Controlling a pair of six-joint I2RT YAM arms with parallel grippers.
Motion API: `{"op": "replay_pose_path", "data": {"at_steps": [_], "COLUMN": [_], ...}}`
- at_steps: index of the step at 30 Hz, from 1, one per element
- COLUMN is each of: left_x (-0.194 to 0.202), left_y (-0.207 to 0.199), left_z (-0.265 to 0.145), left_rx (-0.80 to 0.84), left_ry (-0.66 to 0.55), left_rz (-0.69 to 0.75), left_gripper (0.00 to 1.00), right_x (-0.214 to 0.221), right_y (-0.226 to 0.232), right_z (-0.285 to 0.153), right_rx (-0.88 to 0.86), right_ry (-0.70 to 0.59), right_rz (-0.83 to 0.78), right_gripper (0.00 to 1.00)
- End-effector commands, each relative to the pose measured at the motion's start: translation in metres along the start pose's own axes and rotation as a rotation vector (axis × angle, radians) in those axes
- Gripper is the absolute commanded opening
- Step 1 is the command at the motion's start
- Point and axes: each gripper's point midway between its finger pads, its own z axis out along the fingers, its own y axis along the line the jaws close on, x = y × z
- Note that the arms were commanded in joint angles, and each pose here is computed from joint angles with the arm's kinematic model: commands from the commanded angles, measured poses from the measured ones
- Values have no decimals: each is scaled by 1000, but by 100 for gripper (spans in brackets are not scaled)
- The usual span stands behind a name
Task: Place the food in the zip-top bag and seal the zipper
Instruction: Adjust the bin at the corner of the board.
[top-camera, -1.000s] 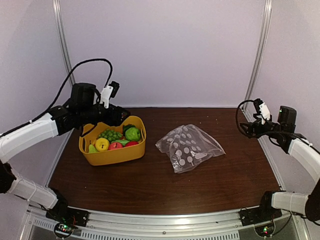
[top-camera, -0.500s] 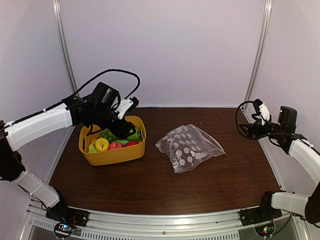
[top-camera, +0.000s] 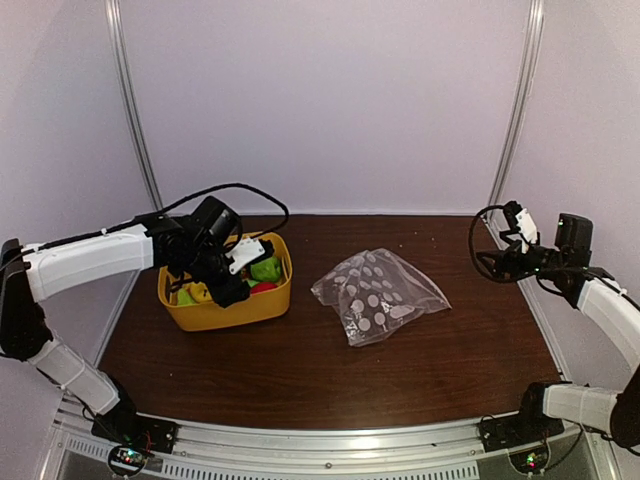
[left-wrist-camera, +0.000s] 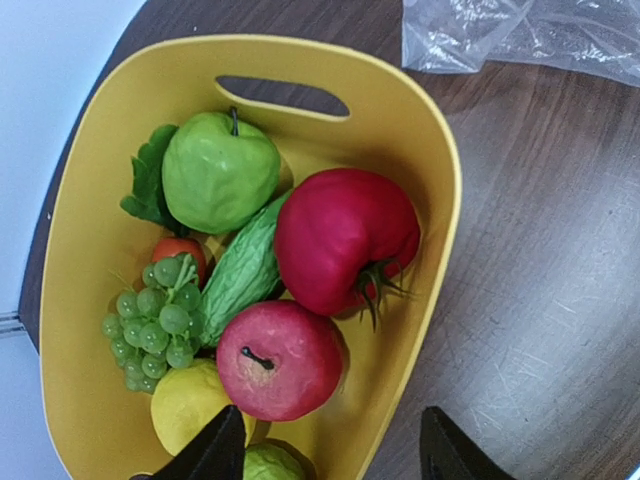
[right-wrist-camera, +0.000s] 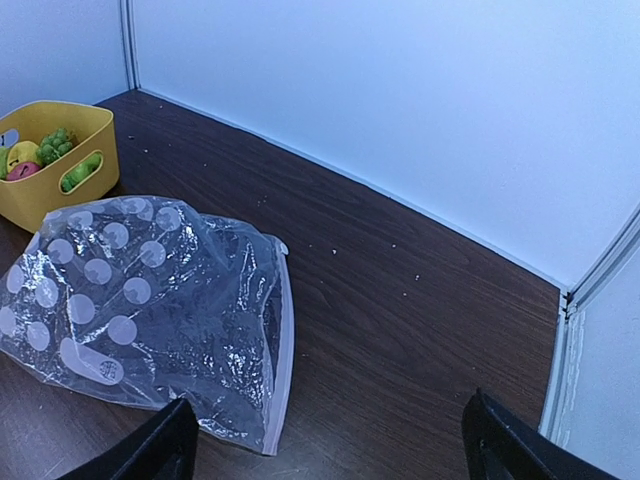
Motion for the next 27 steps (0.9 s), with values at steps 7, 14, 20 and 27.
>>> {"op": "replay_pose_path", "data": {"at_steps": [7,14,20,27], "left_x": [12,8,2,-13], "left_y": [6,0,-8,-7], "left_z": [25,30,34,34], "left_rx": [10,56,114,132], "left_ry": [88,93,104,85], "left_rz": [28,28,20,-15], "left_gripper": [48,28,16,6], "right_x": [-6,-8,-8,-8], "right_y": [9,10,11,11], "right_z": [3,3,3,3], "right_rx": [-56,-56,-58,-56], "right_ry": [10,9,10,9], "right_rz": [-21,-36,-40,-41], "right_gripper": [91,91,90,90]}}
